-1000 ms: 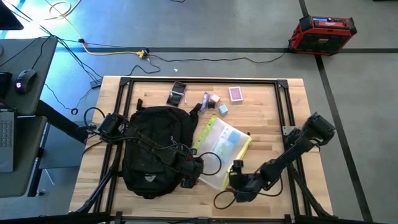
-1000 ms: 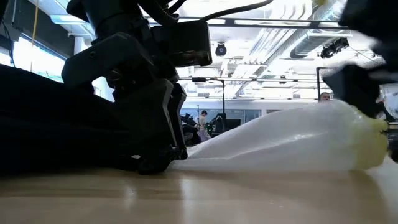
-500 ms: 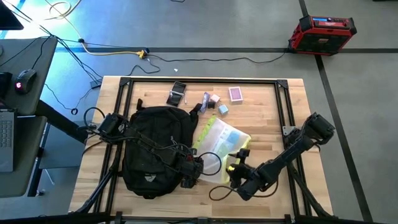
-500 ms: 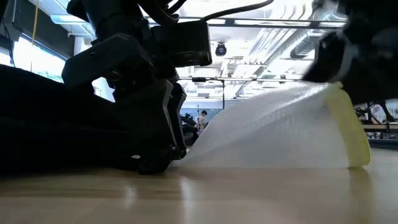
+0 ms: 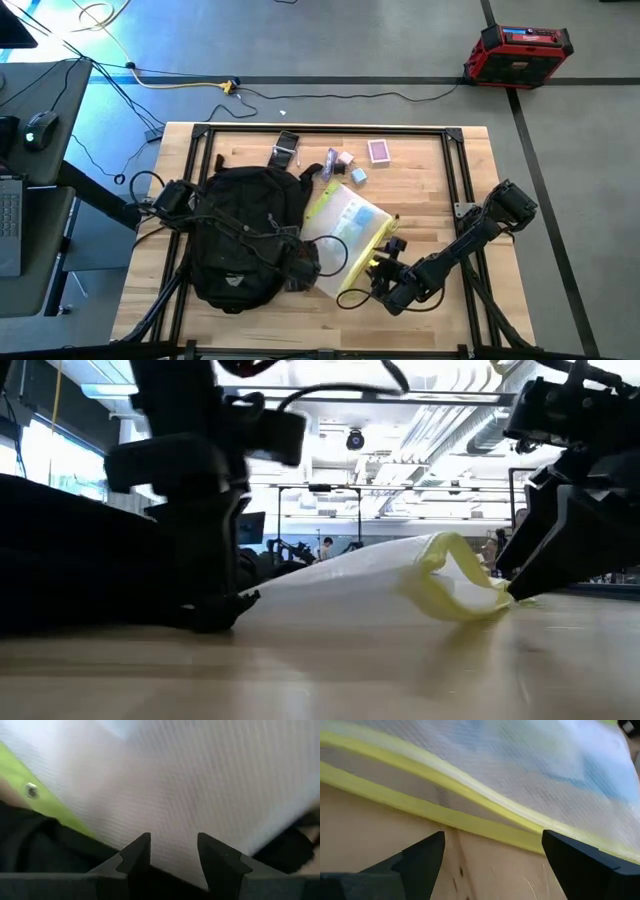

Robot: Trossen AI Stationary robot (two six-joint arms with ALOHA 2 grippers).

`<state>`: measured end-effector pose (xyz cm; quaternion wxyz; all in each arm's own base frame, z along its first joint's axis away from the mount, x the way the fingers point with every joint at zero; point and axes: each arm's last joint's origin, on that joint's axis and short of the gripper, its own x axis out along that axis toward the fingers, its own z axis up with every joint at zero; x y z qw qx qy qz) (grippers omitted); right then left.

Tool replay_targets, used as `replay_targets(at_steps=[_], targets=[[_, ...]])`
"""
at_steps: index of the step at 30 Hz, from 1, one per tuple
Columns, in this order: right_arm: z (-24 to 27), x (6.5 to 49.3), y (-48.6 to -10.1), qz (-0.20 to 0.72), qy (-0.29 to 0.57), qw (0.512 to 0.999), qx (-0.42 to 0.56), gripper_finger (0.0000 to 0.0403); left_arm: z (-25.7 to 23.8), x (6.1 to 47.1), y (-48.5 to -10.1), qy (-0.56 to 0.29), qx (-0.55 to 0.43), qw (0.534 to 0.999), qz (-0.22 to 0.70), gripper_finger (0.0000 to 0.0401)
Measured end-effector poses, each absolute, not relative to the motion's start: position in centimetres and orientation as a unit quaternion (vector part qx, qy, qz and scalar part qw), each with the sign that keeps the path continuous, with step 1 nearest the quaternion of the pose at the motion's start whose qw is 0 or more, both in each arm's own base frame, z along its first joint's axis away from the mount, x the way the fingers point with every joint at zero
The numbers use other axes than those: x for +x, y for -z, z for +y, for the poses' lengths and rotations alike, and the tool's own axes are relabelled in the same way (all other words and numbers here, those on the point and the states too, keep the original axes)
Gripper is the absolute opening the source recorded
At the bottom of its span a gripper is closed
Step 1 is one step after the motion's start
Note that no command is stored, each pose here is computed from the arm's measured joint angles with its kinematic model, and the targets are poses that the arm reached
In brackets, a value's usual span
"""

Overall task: Unpack backpack
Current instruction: Remove the packed green earphones from the green zip bag

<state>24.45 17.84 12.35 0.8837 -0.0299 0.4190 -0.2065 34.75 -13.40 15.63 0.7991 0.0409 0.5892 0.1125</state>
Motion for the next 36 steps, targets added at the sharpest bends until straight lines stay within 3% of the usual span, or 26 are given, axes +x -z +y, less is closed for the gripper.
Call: replay_targets(at_steps=[5,11,19,29,36], targets=[[18.6,25.3,-12.7,0.395,0.162,0.904,-0.03,0.032,-13.2,35.9,-16.1,-0.116,0.051,0.829,0.544,0.0145],[18.2,25.9,-12.9,0.37,0.181,0.91,-0.047,0.032,-11.1,38.0,-16.6,-0.121,0.054,0.861,0.49,0.0145],[17.8,26.4,-12.5,0.443,0.088,0.89,-0.058,0.0319,-7.6,38.8,-16.0,-0.16,0.026,0.849,0.503,0.0145],[20.1,25.2,-12.7,0.432,0.021,0.896,-0.102,0.0282,-7.5,39.0,-13.5,-0.158,0.032,0.829,0.536,0.0145],[19.3,25.7,-12.9,0.396,0.083,0.906,-0.127,0.0266,-7.6,39.1,-13.0,-0.15,0.027,0.827,0.541,0.0145]])
